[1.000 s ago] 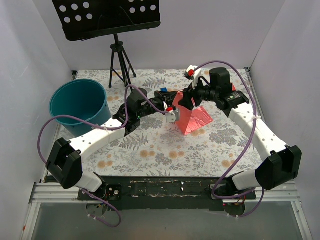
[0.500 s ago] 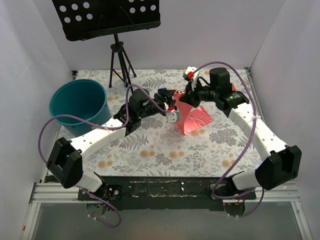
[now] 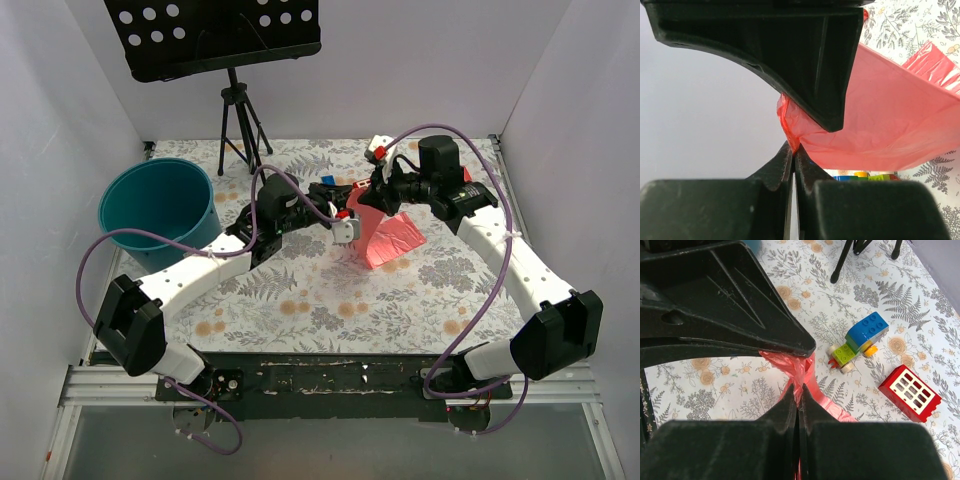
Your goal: Put the trash bags into the trash bin
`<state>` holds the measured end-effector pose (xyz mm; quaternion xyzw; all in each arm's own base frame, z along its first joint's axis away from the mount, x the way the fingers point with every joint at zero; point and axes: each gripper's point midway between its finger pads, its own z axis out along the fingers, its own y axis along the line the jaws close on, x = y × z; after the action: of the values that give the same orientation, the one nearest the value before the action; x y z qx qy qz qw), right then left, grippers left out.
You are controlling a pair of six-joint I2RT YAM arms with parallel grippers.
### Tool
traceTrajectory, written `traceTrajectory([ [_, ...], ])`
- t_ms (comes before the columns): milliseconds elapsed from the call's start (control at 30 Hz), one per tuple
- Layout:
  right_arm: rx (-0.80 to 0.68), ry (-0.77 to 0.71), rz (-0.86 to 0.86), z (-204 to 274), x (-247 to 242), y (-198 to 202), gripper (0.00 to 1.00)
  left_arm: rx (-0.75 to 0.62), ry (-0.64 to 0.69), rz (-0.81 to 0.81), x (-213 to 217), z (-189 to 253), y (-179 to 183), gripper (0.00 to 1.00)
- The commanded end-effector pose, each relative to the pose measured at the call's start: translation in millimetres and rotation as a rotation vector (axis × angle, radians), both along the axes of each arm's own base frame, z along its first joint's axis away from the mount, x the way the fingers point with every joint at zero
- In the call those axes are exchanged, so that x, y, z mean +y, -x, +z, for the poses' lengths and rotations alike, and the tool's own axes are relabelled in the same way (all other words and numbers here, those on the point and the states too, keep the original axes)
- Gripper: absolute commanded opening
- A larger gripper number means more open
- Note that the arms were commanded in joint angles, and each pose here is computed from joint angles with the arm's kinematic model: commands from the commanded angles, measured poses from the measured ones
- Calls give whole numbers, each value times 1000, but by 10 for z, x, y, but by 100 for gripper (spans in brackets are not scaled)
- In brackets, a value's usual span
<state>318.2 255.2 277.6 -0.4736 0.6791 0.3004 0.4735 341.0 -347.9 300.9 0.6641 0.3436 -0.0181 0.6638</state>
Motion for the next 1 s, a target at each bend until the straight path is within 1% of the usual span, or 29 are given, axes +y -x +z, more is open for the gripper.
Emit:
traceTrajectory([
  [0, -25, 7, 33, 84, 31, 12, 2, -32, 14, 21, -13, 155, -69, 0],
  [67, -10, -1, 68, 97, 54, 91, 1, -65, 0, 58, 17, 153, -150, 0],
  [100, 12, -29, 94, 143, 95, 149, 1, -93, -21, 57, 25, 132, -158, 0],
  [167, 68, -82, 139, 238, 219, 244, 1, -182, -61, 30, 27, 95, -129, 0],
  [200, 87, -103, 146, 289, 277, 261, 1, -216, -61, 7, 19, 96, -85, 0],
  [267, 105, -132, 127, 312, 340, 172, 1, -269, -41, -43, -12, 135, 14, 0],
  [367, 95, -78, 72, 156, 315, -21, 1, -319, 17, -95, -68, 316, 153, 0],
  [433, 88, -30, 50, 27, 279, -98, 1, -335, 16, -90, -93, 329, 148, 0],
  [500, 96, -25, 62, 7, 287, -79, 1, -334, 2, -58, -77, 299, 70, 0],
  [600, 107, -46, 89, 92, 354, 63, 1, -331, -41, 12, -55, 175, -107, 0],
  [700, 103, -89, 95, 258, 416, 146, 1, -318, -58, 4, -78, 102, -120, 0],
  [800, 52, -74, 40, 322, 387, -21, 1, -322, -87, -60, -96, -16, 26, 0],
  [900, 13, 21, -95, 94, 233, -338, 1, -345, -66, -85, -105, 67, 155, 0],
  [967, 35, 58, -105, -88, 189, -360, 1, -350, -55, -60, -110, 161, 106, 0],
])
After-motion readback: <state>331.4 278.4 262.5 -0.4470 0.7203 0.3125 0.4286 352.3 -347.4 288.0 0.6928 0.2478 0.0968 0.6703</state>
